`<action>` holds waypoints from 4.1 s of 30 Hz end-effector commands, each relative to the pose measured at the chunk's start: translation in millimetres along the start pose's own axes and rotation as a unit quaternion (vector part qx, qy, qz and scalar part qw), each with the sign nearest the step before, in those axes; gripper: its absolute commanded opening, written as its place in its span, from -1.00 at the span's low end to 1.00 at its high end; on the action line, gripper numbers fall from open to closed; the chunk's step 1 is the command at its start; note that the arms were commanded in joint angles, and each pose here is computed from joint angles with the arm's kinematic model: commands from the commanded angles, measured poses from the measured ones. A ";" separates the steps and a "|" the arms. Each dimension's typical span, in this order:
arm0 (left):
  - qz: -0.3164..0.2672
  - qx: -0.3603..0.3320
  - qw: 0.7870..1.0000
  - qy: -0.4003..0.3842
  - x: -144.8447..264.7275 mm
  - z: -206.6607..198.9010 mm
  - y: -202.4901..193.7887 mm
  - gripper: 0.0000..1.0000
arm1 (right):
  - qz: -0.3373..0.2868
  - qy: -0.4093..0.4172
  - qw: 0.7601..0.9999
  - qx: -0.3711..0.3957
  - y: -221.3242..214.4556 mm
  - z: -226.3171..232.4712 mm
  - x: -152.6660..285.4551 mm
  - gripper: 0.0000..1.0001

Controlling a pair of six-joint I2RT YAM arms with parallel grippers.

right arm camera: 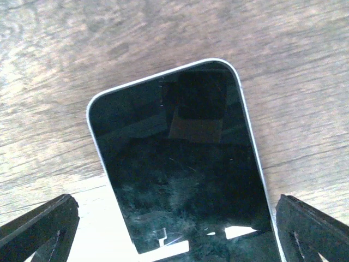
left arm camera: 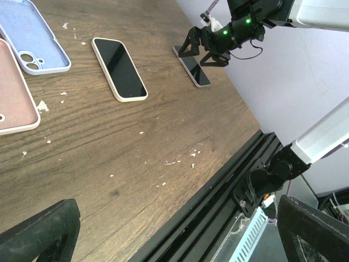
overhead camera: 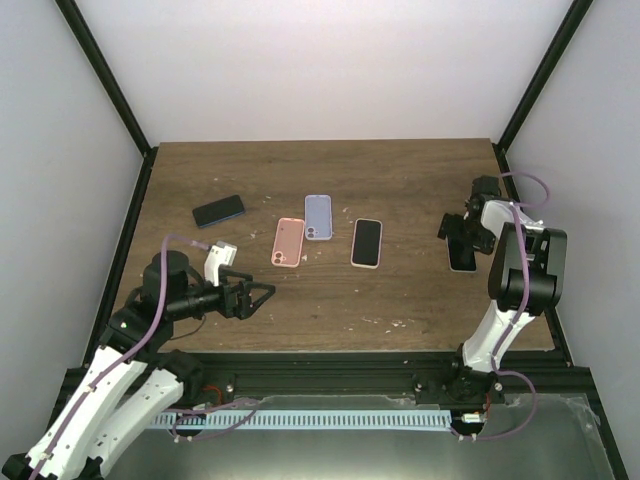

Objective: Put the phone into the phone case

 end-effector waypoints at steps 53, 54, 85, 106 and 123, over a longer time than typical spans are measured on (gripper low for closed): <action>-0.003 0.130 0.939 0.318 -191.3 173.5 99.8 0.22 | 0.025 0.014 0.999 0.022 -34.9 43.2 3.9 0.34; 0.010 0.128 0.936 0.328 -197.1 178.8 99.7 0.17 | 0.026 0.016 0.999 0.023 -35.1 44.3 4.4 0.34; 0.089 0.170 0.902 0.387 -194.0 188.6 47.4 -1.00 | -0.018 0.090 0.994 0.062 -43.9 85.4 37.1 0.25; 0.128 0.253 0.920 0.269 -196.1 118.3 -42.6 -0.64 | -0.070 0.245 0.959 0.125 -99.9 171.9 102.2 0.17; 0.014 0.274 0.947 0.164 -118.9 95.2 -4.6 0.56 | -0.046 0.296 0.941 0.154 -131.6 265.8 108.2 0.12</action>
Point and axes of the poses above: each gripper's point midway between its finger pads, its own x axis back along the fingers, its own z axis along the line the jaws close on, y = z × x, the point moved 7 cm from there along x, back along the fingers, and after that the axes turned 11 degrees about x, right-handed, at the moved point
